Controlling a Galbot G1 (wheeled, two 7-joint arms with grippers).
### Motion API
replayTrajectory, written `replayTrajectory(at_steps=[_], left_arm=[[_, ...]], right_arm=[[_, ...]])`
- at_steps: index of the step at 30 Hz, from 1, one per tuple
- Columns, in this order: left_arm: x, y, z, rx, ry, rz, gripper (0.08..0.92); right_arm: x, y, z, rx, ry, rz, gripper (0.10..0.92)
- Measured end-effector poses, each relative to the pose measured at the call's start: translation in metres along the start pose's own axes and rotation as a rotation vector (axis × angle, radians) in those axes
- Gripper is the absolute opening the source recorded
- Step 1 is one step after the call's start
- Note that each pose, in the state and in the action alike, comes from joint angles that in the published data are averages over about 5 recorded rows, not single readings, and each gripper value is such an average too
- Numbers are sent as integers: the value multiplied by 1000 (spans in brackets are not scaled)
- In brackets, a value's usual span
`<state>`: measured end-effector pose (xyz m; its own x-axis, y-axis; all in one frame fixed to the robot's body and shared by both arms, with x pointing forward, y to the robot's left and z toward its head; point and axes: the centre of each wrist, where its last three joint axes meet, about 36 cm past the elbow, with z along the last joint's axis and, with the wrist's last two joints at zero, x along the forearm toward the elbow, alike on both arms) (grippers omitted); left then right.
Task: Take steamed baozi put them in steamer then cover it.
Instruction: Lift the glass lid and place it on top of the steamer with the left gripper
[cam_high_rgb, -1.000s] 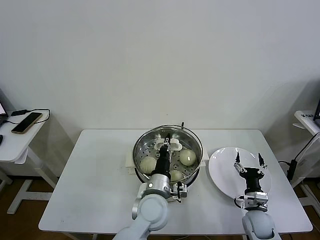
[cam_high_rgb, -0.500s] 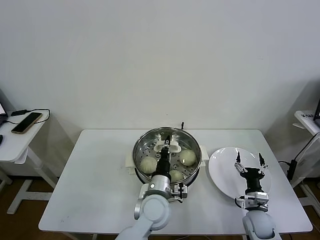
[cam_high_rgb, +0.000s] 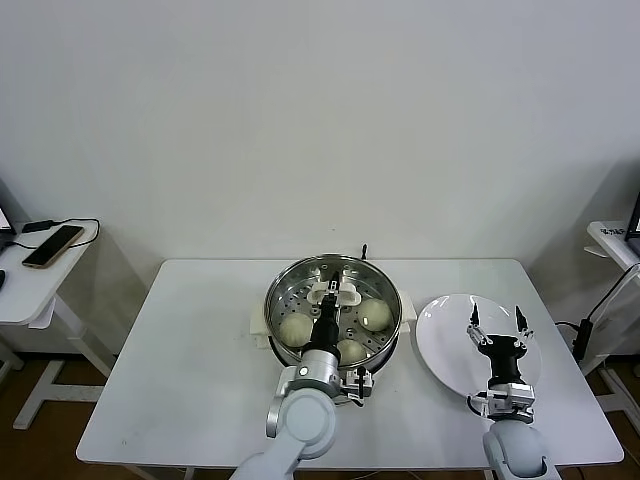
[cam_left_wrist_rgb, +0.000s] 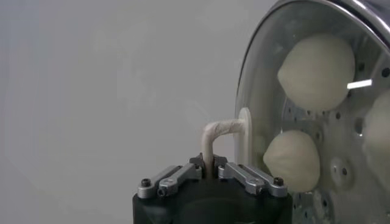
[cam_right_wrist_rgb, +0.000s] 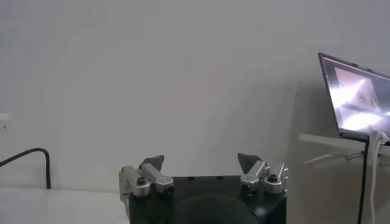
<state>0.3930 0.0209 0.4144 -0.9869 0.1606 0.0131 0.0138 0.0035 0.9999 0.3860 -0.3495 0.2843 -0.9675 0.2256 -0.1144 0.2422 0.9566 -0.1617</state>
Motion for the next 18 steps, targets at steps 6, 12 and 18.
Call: replayTrajectory(at_steps=[6, 12, 18], left_arm=[[0, 1, 2, -7, -3, 2, 194], [1, 3, 3, -9, -6, 2, 194], [2, 5, 4, -10, -10, 3, 194]], right_arm=[[1, 1, 1, 0, 1, -1, 823], [1, 1, 1, 0, 1, -1, 823], [2, 2, 1, -1, 1, -2, 823]])
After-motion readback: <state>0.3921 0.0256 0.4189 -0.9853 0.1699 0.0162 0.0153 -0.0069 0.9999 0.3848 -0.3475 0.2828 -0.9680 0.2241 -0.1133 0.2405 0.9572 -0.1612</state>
